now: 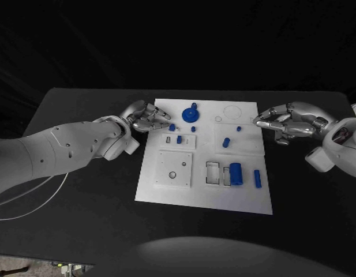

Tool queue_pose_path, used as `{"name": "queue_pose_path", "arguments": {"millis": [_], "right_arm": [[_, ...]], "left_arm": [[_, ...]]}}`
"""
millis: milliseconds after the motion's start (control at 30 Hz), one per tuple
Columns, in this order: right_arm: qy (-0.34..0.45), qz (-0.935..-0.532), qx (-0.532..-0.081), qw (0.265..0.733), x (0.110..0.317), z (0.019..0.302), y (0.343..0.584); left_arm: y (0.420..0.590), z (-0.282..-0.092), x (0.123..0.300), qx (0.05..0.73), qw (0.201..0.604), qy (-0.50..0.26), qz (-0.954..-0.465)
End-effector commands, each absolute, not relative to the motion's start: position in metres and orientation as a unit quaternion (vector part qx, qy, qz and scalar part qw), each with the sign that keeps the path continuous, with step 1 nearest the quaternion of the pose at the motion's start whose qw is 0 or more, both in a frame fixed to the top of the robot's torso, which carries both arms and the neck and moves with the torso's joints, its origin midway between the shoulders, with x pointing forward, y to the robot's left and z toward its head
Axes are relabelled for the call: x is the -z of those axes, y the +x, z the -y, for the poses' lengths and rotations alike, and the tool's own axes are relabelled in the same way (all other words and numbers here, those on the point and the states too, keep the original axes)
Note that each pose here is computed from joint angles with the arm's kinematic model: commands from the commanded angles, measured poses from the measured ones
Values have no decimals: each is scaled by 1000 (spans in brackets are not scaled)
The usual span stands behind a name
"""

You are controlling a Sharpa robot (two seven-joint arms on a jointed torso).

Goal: Assemble the parts on the task board

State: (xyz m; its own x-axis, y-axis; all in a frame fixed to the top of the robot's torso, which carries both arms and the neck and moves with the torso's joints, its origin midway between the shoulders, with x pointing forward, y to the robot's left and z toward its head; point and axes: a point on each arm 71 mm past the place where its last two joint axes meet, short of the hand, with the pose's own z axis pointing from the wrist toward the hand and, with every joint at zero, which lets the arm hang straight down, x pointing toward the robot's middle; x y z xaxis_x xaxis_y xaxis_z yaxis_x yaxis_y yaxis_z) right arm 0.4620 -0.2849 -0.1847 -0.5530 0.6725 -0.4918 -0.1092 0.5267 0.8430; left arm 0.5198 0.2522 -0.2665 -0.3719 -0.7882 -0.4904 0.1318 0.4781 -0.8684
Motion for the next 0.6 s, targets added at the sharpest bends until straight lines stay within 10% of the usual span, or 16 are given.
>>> {"name": "queue_pose_path", "arguments": {"millis": [33,600], "right_arm": [[182,-760,-455,427,185,284,461],[185,-760,-452,429,186,285,460]], "left_arm": [[518,-249,268,470,487,-238,-697],[512,-248,230,399,584,-119,-697]]}}
